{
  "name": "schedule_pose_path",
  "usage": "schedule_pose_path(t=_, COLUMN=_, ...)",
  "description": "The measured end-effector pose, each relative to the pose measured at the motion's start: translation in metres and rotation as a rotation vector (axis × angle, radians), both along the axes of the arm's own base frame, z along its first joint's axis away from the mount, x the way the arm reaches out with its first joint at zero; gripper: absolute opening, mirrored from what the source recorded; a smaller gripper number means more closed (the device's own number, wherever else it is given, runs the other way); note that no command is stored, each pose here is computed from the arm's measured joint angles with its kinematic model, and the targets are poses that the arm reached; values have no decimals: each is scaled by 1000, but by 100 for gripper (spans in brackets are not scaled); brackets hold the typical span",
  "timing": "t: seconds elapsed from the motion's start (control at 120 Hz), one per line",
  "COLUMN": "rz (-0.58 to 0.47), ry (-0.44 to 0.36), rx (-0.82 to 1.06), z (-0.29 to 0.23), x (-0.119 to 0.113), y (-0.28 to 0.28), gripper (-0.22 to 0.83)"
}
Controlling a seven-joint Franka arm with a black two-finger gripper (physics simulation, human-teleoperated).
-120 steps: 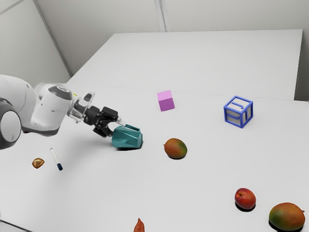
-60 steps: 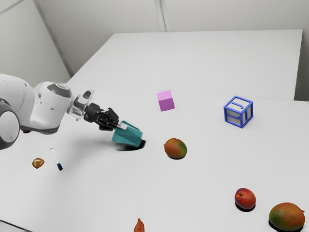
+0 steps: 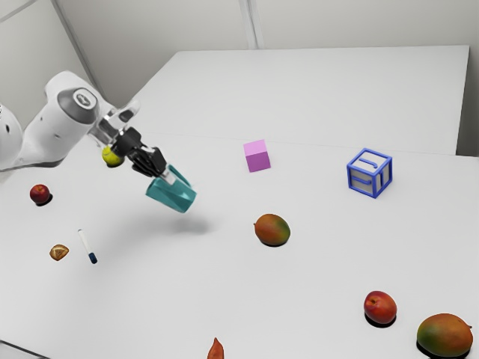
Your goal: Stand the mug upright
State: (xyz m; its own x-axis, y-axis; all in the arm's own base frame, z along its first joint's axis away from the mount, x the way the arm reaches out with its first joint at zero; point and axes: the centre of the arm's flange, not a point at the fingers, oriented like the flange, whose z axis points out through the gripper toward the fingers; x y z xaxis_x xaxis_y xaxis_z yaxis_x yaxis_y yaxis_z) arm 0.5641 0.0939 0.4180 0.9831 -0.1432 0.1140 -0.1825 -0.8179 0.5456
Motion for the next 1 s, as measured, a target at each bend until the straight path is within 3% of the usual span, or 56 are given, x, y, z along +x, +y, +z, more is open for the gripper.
schedule_pose_path(t=0.217, rz=-88, ry=67, rx=288, z=14, x=0, y=-20, gripper=-17)
schedule_pose_path(t=0.417, rz=-69, ry=70, rx=449, z=10, x=3, y=-31, gripper=-17)
schedule_pose_path(t=1.0, rz=78, ry=76, rx=560, z=-57, x=13, y=-41, gripper=-17)
